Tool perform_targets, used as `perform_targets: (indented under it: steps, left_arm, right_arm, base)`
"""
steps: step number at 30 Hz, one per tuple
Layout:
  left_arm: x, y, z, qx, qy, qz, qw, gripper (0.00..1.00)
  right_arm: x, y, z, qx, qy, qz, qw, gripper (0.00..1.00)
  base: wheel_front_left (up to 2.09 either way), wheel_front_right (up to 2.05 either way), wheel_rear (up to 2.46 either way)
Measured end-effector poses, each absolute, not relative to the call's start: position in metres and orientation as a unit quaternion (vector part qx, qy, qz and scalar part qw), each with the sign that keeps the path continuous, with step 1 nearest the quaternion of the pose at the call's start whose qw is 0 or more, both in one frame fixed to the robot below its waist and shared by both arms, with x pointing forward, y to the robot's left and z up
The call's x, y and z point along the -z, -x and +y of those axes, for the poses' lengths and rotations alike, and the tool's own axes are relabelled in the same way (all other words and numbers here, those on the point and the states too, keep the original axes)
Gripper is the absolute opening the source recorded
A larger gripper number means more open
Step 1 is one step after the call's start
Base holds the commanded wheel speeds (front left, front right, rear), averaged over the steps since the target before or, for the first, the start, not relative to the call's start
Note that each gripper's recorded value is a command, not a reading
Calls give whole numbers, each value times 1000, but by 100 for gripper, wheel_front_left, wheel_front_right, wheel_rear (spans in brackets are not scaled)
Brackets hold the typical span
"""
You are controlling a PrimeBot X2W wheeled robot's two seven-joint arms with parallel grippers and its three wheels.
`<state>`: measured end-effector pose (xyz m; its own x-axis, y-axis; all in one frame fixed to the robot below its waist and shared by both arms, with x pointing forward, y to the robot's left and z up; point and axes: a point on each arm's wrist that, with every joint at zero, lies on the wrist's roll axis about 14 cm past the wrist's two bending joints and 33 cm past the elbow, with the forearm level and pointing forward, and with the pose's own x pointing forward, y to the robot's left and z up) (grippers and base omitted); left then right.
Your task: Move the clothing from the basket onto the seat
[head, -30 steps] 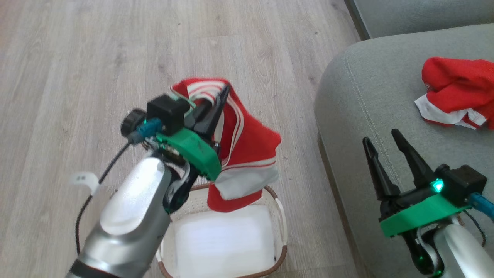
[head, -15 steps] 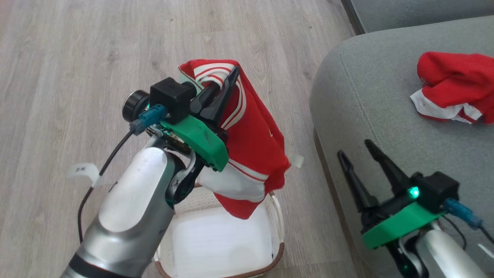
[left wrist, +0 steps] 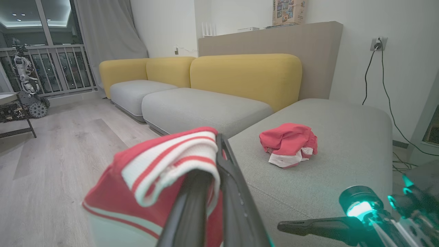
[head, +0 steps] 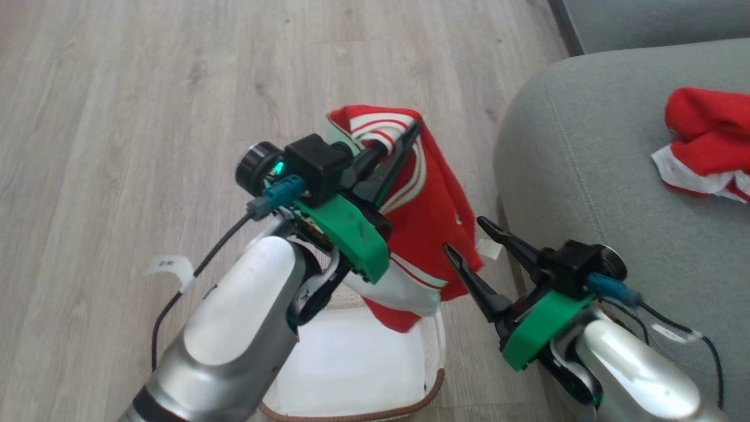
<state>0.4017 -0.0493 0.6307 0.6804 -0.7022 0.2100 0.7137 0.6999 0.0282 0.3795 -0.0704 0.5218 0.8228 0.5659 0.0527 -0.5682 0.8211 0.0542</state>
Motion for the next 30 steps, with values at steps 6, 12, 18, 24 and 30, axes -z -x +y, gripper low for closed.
perform_targets:
  steps: [6,12,18,24,30]
  left_arm:
    - [-631,-395,-51,394,30,-99,913,0]
    - [-633,-387,-52,401,26,-100,910,0]
    - [-630,-379,-55,411,22,-94,907,0]
    - [-627,-376,-55,414,20,-88,906,0]
    - [-627,-375,-53,412,19,-89,907,0]
  right_arm:
    - [-501,-392,-53,-317,-20,27,948,100]
    - [-479,-397,-37,-336,-4,68,940,100]
    - [-477,-410,-27,-344,6,82,935,100]
    - [-476,-418,-20,-348,12,89,933,100]
    - [-483,-423,-13,-351,6,84,933,0]
  base:
    - [0,0,0]
    - [0,0,0]
    - [0,0,0]
    - [0,0,0]
    - [0,0,0]
